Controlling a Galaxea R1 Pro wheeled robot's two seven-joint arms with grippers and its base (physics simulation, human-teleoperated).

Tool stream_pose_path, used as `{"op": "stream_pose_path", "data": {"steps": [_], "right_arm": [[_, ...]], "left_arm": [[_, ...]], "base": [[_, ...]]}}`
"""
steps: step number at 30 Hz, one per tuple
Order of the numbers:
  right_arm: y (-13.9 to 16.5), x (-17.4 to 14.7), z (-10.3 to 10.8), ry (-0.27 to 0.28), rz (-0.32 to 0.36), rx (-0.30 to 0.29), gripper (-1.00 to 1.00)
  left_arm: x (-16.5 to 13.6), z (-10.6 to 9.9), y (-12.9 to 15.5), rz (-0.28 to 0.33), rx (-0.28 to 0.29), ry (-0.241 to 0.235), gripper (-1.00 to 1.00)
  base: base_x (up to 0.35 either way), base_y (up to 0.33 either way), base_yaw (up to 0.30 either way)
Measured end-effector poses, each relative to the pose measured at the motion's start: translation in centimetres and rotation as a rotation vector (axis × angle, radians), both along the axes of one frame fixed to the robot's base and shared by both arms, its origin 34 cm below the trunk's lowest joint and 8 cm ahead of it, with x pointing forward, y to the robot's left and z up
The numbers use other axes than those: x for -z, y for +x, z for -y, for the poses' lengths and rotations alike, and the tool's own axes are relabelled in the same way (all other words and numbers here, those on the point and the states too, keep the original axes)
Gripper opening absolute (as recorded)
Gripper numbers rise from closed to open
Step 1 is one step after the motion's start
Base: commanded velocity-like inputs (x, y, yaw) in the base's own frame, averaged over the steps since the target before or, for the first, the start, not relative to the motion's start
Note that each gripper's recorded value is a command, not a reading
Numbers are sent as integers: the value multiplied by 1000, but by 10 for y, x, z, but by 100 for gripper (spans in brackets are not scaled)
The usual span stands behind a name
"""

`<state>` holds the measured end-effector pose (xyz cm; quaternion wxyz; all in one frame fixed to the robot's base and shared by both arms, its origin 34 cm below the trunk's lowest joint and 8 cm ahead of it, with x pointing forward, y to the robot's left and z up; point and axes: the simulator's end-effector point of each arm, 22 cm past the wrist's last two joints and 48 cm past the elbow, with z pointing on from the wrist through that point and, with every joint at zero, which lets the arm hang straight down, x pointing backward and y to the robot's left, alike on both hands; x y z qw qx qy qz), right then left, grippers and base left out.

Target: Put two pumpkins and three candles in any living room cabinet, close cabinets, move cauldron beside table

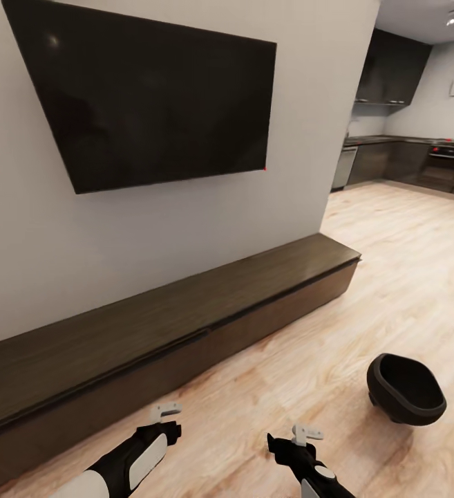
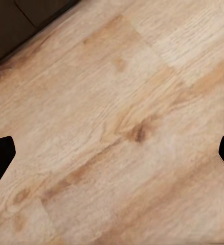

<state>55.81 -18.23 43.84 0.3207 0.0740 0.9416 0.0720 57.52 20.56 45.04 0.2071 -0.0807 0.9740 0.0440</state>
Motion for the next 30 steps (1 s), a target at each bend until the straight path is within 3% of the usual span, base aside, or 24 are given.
{"op": "stream_pose_path", "data": {"steps": [20,30], "right_arm": [[0,0,0,0,0,0,100],[0,0,0,-1,1,0,100]], "left_arm": [[2,-1,-3,18,4,8,100],[2,1,-4,19,11,9,100]], "base": [[5,-1,-281],[238,-95,-278]]}}
